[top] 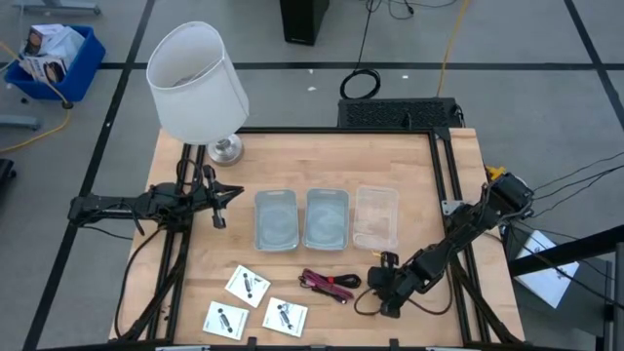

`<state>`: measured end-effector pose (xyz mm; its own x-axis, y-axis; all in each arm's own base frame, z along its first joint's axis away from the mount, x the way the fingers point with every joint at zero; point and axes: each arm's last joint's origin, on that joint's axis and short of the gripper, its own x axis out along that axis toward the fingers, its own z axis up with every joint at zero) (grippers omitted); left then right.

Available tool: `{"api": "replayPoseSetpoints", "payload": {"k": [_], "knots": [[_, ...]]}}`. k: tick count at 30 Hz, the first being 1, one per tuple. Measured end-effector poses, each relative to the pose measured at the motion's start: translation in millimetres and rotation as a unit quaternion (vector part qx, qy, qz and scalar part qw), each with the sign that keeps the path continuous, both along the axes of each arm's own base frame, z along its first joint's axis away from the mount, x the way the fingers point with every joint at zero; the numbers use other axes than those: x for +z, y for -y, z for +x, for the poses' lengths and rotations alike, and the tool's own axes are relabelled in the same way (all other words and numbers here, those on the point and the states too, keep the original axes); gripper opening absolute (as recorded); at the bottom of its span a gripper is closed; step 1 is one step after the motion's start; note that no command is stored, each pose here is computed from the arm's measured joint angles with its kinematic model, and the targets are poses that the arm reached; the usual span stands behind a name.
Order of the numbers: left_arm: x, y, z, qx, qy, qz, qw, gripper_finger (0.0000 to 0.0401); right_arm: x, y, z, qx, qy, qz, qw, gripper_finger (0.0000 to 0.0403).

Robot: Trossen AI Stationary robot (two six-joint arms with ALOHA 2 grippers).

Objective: Pick and place items into bin
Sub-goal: Put the white charger adapter into the transparent bin

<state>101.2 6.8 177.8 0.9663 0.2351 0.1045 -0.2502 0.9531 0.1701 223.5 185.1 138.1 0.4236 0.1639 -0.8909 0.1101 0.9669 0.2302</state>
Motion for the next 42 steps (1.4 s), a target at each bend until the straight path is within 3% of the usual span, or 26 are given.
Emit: {"api": "replayPoseSetpoints", "payload": {"k": [8, 14, 18, 21, 25, 30, 42], "knots": [[0, 0, 0, -0.002, 0.005, -0.021, 1.0, 0.0035, 43, 6, 9, 0.04, 0.085, -0.002, 0.996, 0.0088], [0, 0, 0, -0.002, 0.005, -0.022, 1.0, 0.0035, 96, 27, 23, 0.058, 0.159, -0.108, 0.98, 0.0088], [0, 0, 0, -0.003, 0.005, -0.022, 1.0, 0.0035, 125, 56, 20, 0.015, 0.161, -0.202, 0.966, 0.0088], [0, 0, 0, -0.002, 0.005, -0.022, 1.0, 0.0035, 132, 80, 13, -0.023, 0.135, -0.236, 0.962, 0.0088], [0, 0, 0, -0.003, 0.005, -0.022, 1.0, 0.0035, 125, 106, 9, -0.069, 0.087, -0.249, 0.962, 0.0088], [0, 0, 0, -0.003, 0.005, -0.022, 1.0, 0.0035, 95, 125, 9, -0.078, 0.05, -0.236, 0.967, 0.0088], [0, 0, 0, -0.003, 0.005, -0.022, 1.0, 0.0035, 37, 146, -1, -0.099, 0.034, -0.187, 0.977, 0.0088]]}}
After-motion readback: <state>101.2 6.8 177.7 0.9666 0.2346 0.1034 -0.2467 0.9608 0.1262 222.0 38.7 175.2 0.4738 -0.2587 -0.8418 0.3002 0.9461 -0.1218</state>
